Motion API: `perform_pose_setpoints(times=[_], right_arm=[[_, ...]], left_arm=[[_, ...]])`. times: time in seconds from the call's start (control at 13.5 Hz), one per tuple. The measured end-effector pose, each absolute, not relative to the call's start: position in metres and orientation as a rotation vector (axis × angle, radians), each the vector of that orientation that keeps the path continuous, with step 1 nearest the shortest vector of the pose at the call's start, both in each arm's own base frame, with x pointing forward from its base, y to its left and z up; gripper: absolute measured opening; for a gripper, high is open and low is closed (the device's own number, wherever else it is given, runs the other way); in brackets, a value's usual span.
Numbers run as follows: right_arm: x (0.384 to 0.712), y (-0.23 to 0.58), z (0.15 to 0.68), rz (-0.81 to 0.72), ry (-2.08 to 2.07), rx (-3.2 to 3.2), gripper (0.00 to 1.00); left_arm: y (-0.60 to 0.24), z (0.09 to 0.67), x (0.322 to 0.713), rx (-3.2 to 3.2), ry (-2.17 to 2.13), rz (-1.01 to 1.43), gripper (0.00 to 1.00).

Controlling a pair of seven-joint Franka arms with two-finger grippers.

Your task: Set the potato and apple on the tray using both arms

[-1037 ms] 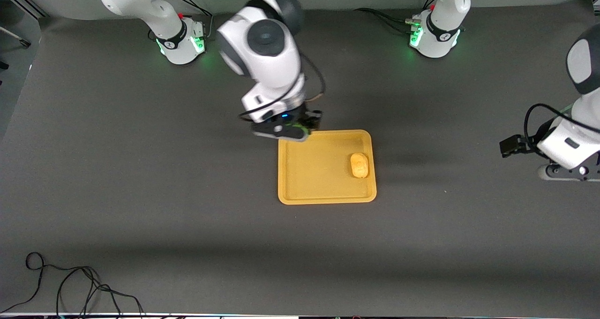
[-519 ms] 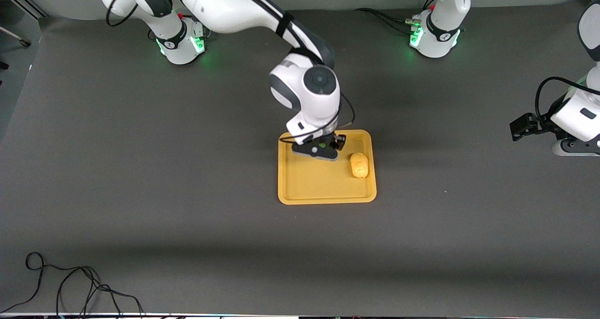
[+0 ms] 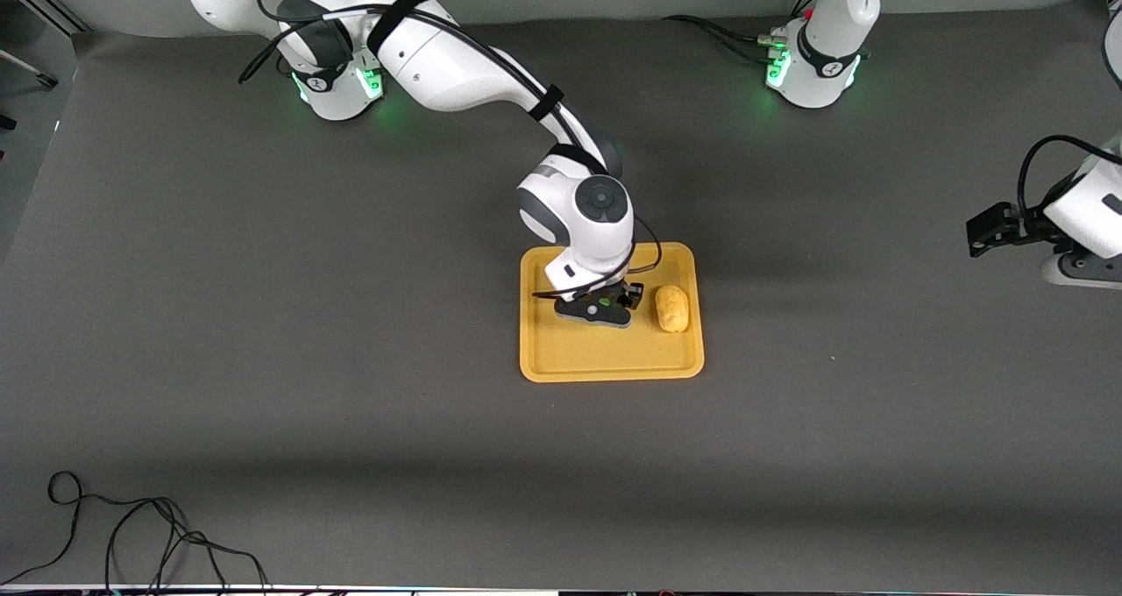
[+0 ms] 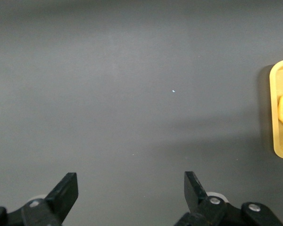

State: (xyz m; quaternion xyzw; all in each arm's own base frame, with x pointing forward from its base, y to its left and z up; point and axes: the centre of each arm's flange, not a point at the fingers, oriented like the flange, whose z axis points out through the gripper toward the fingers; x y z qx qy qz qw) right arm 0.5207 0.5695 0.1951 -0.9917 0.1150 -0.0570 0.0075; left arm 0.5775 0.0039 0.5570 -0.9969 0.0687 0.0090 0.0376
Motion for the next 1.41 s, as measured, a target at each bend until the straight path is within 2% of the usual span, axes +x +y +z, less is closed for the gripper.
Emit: perform_pose_setpoints(times=[0.07,0.15,0.3,0.37,0.52,0.67,0.81,0.96,1.19,1.41], right_arm=[[0.521,0.569,0.194,-0.181,0.36,-3.098,0.67],[0.523,0.569,0.195,-0.184,0.362,-3.096,0.74],[0.528,0.572,0.208,-0.206,0.365,-3.074,0.95],[0.532,0.574,0.225,-0.217,0.369,-3.064,1.0],[0.535,0.57,0.28,-0.205,0.391,-3.084,1.0],[0.535,0.554,0.362,-0.184,0.434,-3.102,1.0],[0.534,0.522,0.441,-0.156,0.476,-3.116,1.0],[0.535,0.477,0.498,-0.106,0.459,-3.156,1.0],[0.552,0.384,0.547,-0.06,0.359,-3.181,1.0],[0.564,0.258,0.577,0.001,0.26,-3.161,1.0]], left_arm=[[-0.001,0.554,0.579,-3.081,0.214,0.045,1.0],[-0.003,0.552,0.58,-3.096,0.213,0.059,1.0],[-0.004,0.55,0.581,-3.104,0.212,0.074,1.0],[-0.004,0.55,0.58,-3.108,0.212,0.083,1.0],[-0.005,0.557,0.582,-3.111,0.211,0.064,1.0],[-0.005,0.56,0.582,-3.112,0.211,0.059,1.0],[-0.008,0.56,0.582,-3.114,0.22,0.071,1.0],[-0.015,0.558,0.583,-3.114,0.239,0.079,1.0],[-0.021,0.547,0.584,-3.113,0.255,0.128,1.0],[-0.018,0.541,0.588,-3.114,0.246,0.144,1.0]])
